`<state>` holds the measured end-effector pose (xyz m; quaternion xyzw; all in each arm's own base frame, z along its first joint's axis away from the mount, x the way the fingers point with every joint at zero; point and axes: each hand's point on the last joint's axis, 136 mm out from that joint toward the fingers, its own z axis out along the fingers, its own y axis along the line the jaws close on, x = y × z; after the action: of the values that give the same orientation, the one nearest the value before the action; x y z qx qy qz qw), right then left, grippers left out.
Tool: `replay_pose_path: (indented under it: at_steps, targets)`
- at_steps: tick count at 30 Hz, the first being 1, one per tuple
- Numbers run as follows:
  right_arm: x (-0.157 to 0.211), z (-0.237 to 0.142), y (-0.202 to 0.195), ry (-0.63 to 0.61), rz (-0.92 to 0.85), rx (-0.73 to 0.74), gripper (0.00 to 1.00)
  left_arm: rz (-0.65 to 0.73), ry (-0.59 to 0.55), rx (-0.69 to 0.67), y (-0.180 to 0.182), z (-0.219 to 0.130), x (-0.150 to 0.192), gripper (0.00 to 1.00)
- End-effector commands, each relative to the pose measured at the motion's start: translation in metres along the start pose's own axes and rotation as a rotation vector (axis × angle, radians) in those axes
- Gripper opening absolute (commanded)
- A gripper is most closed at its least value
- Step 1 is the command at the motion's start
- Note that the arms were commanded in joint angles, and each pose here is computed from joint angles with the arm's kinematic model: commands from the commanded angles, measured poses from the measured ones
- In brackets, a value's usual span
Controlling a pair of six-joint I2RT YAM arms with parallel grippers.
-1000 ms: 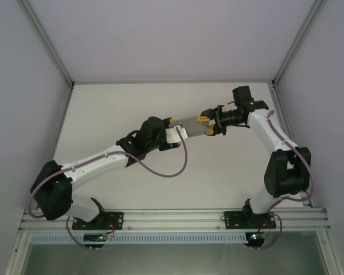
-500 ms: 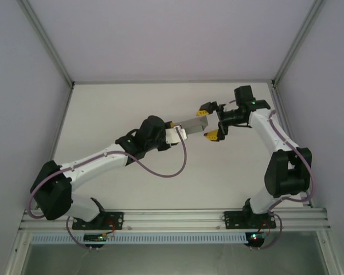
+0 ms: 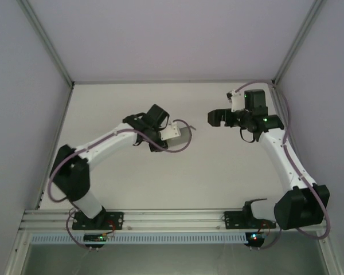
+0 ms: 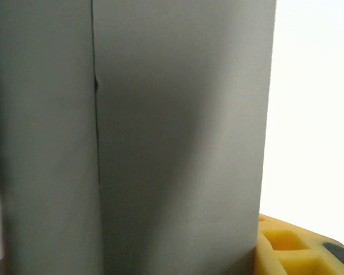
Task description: Assemble paper box
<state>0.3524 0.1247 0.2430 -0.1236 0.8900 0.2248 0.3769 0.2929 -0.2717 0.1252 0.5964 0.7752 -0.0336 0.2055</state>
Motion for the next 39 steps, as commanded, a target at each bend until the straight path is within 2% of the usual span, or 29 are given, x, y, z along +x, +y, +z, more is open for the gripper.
replay_pose_path:
  at_steps: [1,4,7,11,19,29,32,34,35,39]
  targets:
    - [0.002,0.018,0.013,0.004,-0.216,-0.045,0.99,-0.038,0.115,0.145,-0.02,0.006,0.015,0.2]
    - [0.024,0.036,0.025,0.111,-0.338,-0.06,0.99,-0.034,0.106,0.189,-0.02,0.015,0.005,0.2]
    - [0.047,0.051,0.035,0.21,-0.394,-0.097,0.98,-0.039,0.041,0.252,-0.023,0.019,-0.005,0.21]
    - [0.047,0.064,0.043,0.229,-0.412,-0.141,0.9,-0.058,0.001,0.315,-0.024,0.022,-0.007,0.23]
    - [0.051,0.087,0.059,0.273,-0.47,-0.208,0.55,-0.073,0.037,0.332,-0.02,0.034,0.0,0.24]
    - [0.068,0.098,0.062,0.346,-0.49,-0.239,0.3,-0.086,0.046,0.329,-0.02,0.037,0.001,0.26]
    - [0.068,0.099,0.062,0.347,-0.498,-0.232,0.17,-0.089,0.04,0.327,-0.02,0.036,-0.001,0.25]
    - [0.068,0.099,0.064,0.351,-0.484,-0.237,0.03,-0.092,0.035,0.318,-0.018,0.036,-0.003,0.26]
    - [0.068,0.099,0.066,0.357,-0.482,-0.226,0.0,-0.097,0.036,0.31,-0.016,0.036,-0.003,0.26]
    - [0.069,0.097,0.071,0.353,-0.443,-0.168,0.0,-0.121,0.042,0.256,-0.006,0.04,-0.004,0.28]
